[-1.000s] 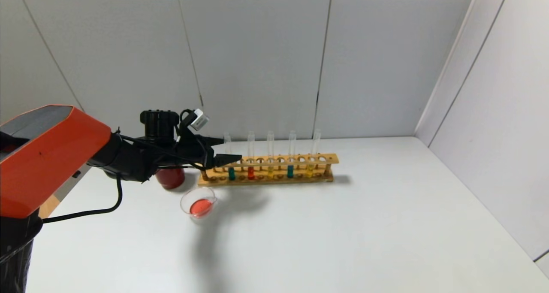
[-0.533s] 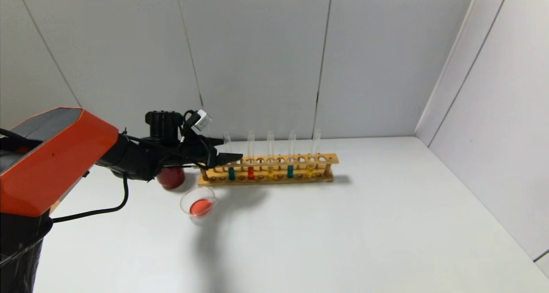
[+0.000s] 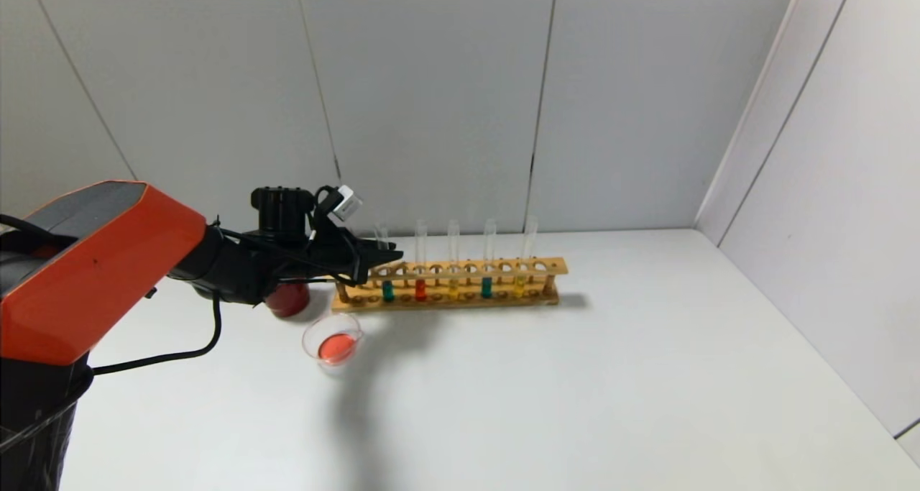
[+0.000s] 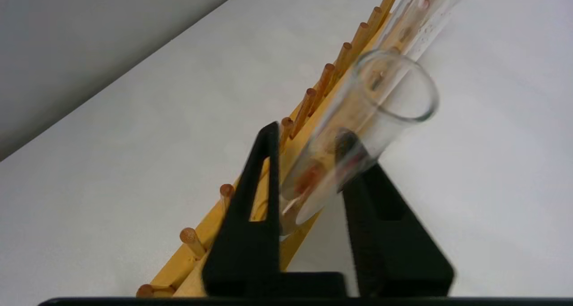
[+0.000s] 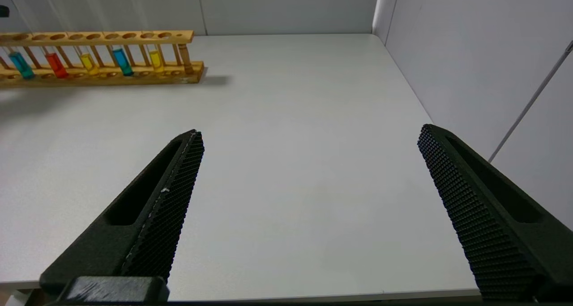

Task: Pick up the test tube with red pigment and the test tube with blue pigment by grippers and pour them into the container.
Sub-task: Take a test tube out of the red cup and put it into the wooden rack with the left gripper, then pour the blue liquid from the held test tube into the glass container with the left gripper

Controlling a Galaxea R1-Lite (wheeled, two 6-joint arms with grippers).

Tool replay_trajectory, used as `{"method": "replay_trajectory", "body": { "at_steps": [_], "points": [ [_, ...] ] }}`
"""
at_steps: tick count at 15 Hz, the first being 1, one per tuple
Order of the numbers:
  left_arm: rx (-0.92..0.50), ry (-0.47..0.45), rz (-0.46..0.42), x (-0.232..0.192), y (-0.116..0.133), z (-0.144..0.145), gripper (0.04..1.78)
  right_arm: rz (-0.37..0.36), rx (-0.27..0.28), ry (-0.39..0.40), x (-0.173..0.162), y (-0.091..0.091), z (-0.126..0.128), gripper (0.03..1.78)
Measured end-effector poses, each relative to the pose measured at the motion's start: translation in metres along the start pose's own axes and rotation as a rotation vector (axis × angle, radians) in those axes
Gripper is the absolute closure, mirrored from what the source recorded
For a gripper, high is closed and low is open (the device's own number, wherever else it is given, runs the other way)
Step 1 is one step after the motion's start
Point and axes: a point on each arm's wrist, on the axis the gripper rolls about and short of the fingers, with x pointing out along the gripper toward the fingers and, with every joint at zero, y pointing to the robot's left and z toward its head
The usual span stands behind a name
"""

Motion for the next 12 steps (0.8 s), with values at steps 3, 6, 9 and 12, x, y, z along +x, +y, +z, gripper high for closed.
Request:
{"method": "replay_trajectory", "body": {
  "at_steps": [3,6,9,12],
  "points": [
    [0.002,-0.002,0.005,-0.001,-0.001,0.003,1.48,0.000,0.000,0.000,0.000,0.000,0.000,0.06],
    [0.019,-0.016,0.013,-0.004,-0.001,0.012,1.48,0.000,0.000,0.000,0.000,0.000,0.000,0.06],
    [0.043,-0.036,0.037,-0.008,-0.001,0.034,1.48,0.000,0.000,0.000,0.000,0.000,0.000,0.06],
    [0.064,-0.058,0.045,-0.017,-0.003,0.070,1.48,0.000,0.000,0.000,0.000,0.000,0.000,0.06]
  ]
}}
